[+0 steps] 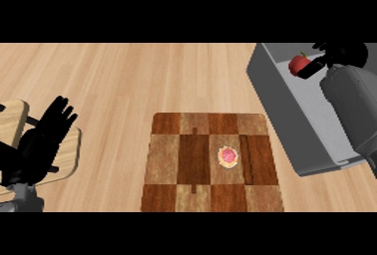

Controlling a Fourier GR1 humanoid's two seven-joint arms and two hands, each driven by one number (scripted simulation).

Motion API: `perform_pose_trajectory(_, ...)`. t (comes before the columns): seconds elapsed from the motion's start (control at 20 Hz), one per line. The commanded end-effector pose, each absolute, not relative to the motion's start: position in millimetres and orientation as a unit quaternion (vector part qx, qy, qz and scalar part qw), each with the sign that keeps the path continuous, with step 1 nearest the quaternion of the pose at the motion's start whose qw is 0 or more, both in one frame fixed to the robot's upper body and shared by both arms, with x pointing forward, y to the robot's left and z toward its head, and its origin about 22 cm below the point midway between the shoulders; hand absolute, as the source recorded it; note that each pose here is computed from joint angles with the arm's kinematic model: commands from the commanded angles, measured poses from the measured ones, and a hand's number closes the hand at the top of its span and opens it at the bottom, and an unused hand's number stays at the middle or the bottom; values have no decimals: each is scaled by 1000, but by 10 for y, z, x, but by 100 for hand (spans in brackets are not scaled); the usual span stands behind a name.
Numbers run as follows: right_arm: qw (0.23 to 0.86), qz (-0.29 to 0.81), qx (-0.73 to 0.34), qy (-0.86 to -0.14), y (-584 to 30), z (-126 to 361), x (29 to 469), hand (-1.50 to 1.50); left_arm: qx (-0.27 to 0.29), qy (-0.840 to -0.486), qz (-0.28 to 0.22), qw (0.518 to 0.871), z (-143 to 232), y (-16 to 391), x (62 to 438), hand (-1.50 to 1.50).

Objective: Pick the bell pepper from the cutting board and place it in the cardboard box

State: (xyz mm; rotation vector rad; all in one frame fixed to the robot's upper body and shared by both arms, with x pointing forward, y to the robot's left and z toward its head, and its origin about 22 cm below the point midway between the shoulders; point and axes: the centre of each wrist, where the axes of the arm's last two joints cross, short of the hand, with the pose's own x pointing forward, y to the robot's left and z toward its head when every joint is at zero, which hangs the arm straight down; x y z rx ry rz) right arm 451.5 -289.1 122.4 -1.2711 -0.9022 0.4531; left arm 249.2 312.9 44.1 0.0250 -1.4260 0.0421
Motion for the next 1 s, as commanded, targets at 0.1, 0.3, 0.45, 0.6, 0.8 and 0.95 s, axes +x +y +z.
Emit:
perform_pose_trajectory(0.1,689,195,-531,-452,-3031,871,4387,-150,17,-663,22,748,505,3148,2538,0)
perform_pose_trajectory(0.3,662,116,-531,-516,-2974,951,4403,-150,13,-664,5,747,751,3109,2548,0)
perform_pose_trajectory(0.45,638,-4,-511,-576,-2934,1174,4425,-150,27,-663,20,747,580,3281,2551,0)
perform_pose_trajectory(0.6,615,-77,-505,-600,-3247,1274,4330,-150,29,-657,30,752,407,3146,2450,0)
perform_pose_trajectory(0.8,621,-118,-484,-606,-3410,1072,4139,-150,28,-658,24,752,527,3159,2454,0)
perform_pose_trajectory(0.95,616,-130,-477,-613,-3725,1210,3937,-150,27,-655,22,755,476,3330,2351,0)
